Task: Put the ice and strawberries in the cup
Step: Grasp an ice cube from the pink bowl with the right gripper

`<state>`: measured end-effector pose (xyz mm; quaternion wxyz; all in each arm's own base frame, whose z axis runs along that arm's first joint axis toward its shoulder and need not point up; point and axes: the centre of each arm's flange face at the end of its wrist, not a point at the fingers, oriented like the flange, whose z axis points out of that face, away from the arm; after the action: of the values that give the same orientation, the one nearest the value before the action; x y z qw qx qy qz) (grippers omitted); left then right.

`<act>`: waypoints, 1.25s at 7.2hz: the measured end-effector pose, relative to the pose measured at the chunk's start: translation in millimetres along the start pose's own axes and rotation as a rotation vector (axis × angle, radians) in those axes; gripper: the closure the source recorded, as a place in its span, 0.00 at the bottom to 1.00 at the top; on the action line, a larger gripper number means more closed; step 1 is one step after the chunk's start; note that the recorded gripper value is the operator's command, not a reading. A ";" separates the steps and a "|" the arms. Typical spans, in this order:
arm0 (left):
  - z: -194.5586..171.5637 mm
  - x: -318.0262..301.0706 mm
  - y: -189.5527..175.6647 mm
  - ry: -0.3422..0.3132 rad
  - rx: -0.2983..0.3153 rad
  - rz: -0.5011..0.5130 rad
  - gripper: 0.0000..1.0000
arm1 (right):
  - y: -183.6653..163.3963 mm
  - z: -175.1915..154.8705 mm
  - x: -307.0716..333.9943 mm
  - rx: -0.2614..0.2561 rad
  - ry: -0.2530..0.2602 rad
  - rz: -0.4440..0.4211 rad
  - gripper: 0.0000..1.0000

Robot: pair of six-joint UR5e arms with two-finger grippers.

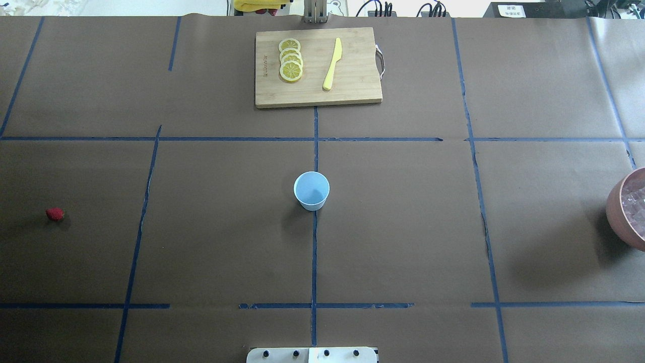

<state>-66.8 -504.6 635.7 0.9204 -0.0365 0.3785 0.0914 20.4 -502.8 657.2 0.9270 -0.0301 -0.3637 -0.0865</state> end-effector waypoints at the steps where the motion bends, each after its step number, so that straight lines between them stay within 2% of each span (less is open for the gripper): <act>1: -0.7 0.7 -0.3 0.000 0.001 -0.002 0.00 | -0.1 -0.2 -0.3 0.001 -0.001 0.000 0.00; 3: -4.4 4.7 2.6 -0.004 0.009 0.001 0.00 | -0.3 -1.1 -1.3 0.003 -0.003 -0.002 0.00; 6: -4.2 9.5 3.0 -0.005 0.008 0.006 0.00 | -1.2 -2.6 -6.9 0.010 -0.035 -0.008 0.00; 8: -4.9 12.4 2.4 -0.001 0.010 0.010 0.00 | 1.1 3.3 -18.6 0.036 -0.046 -0.062 0.00; 9: -5.2 13.4 2.0 0.000 0.012 0.012 0.00 | 6.8 10.8 -27.7 0.061 -0.045 -0.058 0.01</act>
<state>-61.4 -501.4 622.5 0.9200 -0.0288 0.3792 0.0947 -5.5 -491.0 646.3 0.9161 0.0067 -0.3878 -0.1017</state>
